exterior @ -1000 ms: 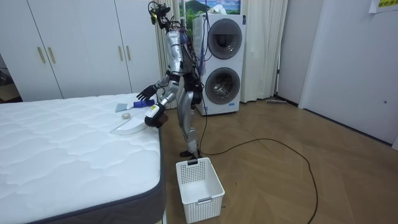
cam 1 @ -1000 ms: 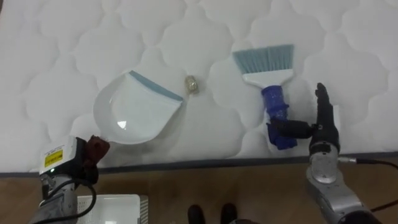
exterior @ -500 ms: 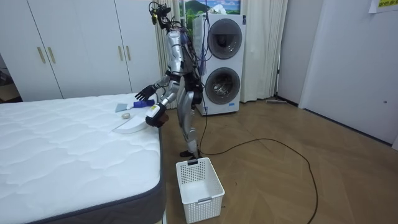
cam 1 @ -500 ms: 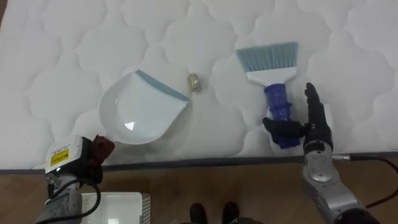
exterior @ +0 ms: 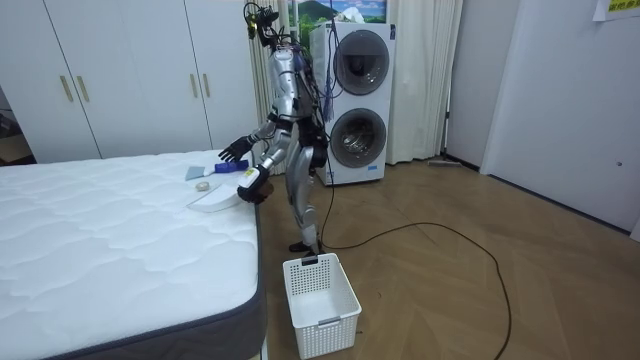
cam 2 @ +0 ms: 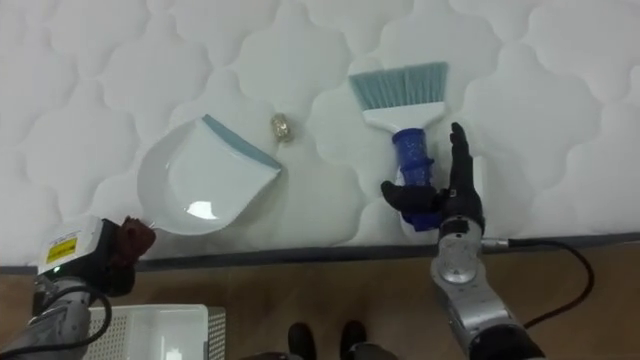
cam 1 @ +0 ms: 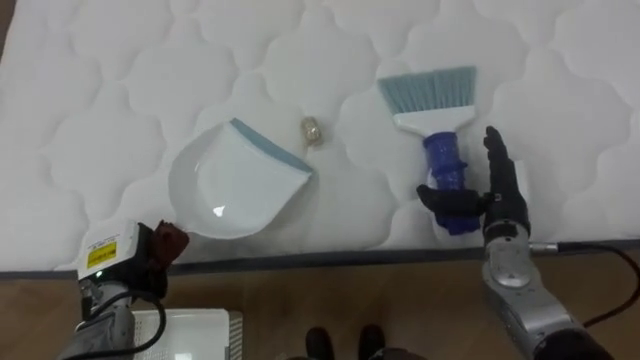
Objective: Clean bed
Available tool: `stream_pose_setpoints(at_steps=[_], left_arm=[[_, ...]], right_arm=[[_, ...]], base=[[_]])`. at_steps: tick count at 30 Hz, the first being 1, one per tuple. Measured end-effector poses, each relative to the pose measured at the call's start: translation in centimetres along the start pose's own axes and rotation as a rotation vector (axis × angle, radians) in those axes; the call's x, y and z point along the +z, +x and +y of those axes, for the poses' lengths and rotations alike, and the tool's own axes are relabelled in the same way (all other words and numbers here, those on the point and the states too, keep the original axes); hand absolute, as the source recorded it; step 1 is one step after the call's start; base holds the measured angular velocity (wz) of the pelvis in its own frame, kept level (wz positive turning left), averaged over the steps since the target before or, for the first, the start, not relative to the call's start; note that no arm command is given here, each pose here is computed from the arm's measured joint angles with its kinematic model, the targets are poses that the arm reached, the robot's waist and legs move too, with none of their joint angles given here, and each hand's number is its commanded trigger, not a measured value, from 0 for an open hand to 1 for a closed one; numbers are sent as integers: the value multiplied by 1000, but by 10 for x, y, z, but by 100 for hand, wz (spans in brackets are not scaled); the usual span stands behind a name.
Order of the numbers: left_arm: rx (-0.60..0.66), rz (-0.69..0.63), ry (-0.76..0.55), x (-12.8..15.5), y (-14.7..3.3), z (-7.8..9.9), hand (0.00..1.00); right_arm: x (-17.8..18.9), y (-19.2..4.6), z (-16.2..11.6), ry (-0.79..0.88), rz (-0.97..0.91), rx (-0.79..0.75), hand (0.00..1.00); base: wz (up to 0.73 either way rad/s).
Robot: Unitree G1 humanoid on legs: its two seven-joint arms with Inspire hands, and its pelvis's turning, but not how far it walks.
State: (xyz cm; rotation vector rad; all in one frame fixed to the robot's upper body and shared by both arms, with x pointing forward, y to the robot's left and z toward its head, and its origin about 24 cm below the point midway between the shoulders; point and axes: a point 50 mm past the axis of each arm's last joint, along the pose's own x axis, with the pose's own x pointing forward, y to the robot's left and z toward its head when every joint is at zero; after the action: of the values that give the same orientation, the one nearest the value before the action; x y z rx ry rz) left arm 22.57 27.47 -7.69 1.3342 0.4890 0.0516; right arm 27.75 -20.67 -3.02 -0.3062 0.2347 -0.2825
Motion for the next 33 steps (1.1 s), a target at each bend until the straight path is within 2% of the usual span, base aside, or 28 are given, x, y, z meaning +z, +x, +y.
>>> stream_pose_setpoints(at_steps=[9, 33], left_arm=[[-43, -3, 19, 0, 0, -3, 100], [-25, -49, 45, 10, 0, -3, 100]], right_arm=[[-20, 1, -9, -59, 88, -1, 0], [-26, 14, -22, -195, 159, 45, 0]], base=[[1], [2]])
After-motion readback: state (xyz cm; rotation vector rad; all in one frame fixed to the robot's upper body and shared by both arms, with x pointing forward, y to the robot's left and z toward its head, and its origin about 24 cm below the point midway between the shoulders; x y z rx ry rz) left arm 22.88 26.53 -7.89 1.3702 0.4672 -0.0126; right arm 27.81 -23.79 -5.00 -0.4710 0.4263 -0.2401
